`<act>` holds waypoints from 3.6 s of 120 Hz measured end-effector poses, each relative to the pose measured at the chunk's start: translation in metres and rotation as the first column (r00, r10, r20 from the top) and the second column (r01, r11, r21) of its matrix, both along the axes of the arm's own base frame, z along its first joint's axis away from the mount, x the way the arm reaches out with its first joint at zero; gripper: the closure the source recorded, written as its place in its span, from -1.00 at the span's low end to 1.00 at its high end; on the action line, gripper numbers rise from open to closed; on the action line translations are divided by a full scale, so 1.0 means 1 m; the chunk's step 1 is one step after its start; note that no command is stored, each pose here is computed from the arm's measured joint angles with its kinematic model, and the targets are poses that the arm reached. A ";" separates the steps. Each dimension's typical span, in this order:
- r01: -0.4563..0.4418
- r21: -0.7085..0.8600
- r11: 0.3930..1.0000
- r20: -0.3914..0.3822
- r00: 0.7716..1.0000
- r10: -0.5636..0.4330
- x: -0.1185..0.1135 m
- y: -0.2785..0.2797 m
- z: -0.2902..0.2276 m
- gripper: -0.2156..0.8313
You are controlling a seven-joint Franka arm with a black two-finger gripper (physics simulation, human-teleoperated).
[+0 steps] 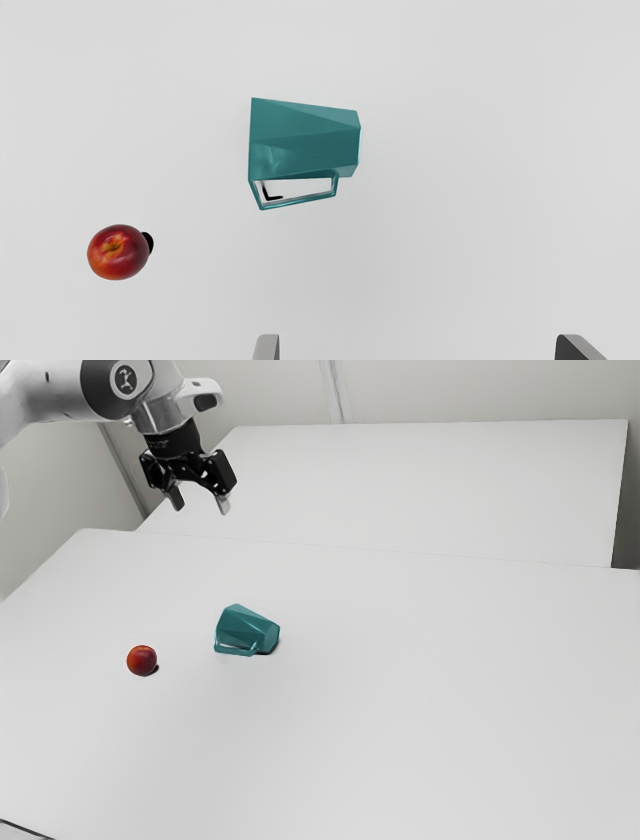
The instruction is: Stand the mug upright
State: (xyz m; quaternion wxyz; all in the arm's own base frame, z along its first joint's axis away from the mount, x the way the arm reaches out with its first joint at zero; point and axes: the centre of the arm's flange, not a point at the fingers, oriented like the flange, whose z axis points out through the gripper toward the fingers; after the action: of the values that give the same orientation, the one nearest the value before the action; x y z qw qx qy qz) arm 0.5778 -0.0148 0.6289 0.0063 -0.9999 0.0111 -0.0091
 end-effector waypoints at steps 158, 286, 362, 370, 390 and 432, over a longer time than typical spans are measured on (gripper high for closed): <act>-0.040 -0.692 0.721 -0.064 0.998 -0.007 0.030 0.218 -0.290 -0.59; 0.316 -0.870 0.379 0.271 0.948 -0.167 0.040 0.191 -0.354 0.72; 0.561 -0.552 0.618 0.344 0.827 -0.444 0.039 0.115 -0.244 0.91; 0.601 -0.449 0.661 0.301 0.798 -0.522 0.035 0.090 -0.230 0.91; 0.673 -0.212 0.709 0.154 0.739 -0.656 0.028 0.031 -0.217 0.91; 0.563 -0.024 0.826 0.033 0.827 -0.562 -0.024 -0.015 -0.243 0.90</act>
State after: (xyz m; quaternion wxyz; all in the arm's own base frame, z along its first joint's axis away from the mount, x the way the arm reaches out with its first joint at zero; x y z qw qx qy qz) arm 0.5535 -0.0303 0.3862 -0.0128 -0.9521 0.3046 -0.0229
